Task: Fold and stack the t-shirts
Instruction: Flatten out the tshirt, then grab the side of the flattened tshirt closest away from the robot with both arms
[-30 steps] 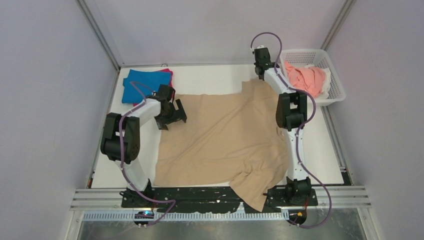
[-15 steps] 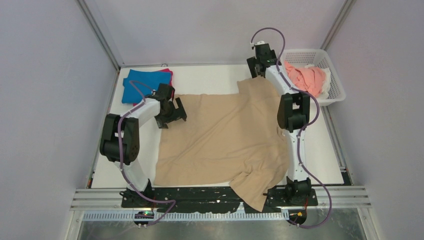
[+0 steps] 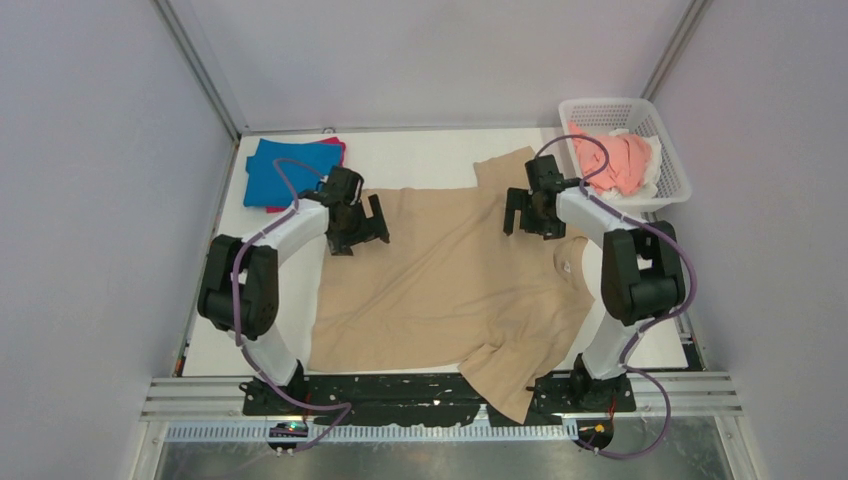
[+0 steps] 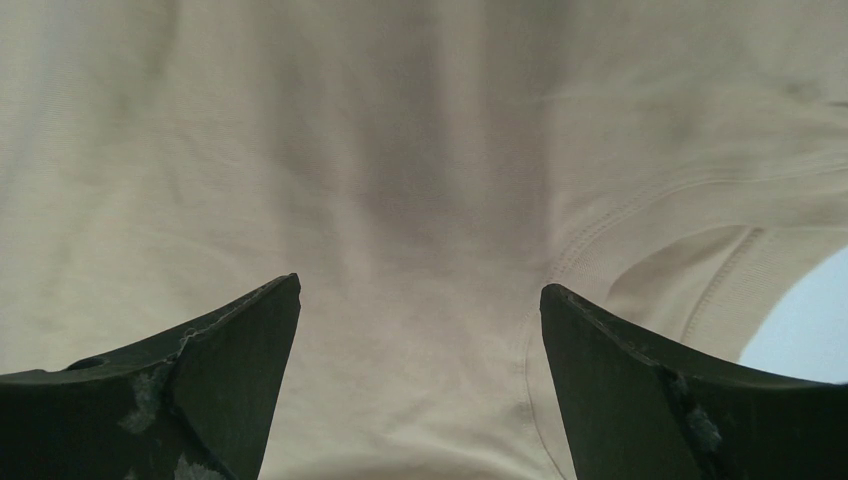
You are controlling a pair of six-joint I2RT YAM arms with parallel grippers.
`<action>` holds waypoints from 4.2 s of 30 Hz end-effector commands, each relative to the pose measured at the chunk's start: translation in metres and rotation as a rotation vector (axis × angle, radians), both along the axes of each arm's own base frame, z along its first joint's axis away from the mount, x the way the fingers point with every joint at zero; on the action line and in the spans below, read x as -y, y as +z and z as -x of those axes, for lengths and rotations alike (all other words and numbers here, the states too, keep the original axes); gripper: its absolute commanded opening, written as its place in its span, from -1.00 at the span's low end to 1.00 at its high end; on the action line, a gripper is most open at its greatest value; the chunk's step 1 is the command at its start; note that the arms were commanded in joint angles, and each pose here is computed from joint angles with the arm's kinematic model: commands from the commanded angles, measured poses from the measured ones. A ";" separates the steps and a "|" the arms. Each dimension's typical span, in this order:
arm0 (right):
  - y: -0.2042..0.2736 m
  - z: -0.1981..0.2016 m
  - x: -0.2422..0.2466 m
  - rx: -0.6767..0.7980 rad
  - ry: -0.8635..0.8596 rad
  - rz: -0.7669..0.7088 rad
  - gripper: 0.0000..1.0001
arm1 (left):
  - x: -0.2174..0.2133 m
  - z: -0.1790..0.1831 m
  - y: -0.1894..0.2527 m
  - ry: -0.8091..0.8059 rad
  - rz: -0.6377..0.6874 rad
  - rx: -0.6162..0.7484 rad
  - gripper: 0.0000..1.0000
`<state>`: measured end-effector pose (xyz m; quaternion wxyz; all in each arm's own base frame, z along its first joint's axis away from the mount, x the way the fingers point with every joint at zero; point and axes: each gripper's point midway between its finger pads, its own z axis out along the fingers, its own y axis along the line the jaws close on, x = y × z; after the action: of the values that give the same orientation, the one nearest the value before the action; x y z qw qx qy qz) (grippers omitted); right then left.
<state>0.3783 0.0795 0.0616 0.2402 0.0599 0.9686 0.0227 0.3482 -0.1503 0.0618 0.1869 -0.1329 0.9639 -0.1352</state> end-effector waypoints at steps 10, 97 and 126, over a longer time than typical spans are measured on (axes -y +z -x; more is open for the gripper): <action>-0.040 -0.052 -0.013 -0.115 0.003 -0.090 0.90 | -0.007 -0.026 -0.034 0.028 -0.032 -0.151 0.98; -0.013 0.290 -0.042 -0.279 0.260 0.045 0.80 | -0.108 0.181 -0.044 0.491 -0.154 0.005 -1.00; -0.016 0.313 -0.039 -0.429 0.339 0.089 -0.88 | -0.118 0.179 -0.024 0.502 -0.190 0.044 -1.00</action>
<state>0.0533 0.1186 0.0160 -0.0043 -0.0677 0.9977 0.0070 0.1657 -0.0414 0.0204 0.2216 -0.3397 0.9140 -0.0072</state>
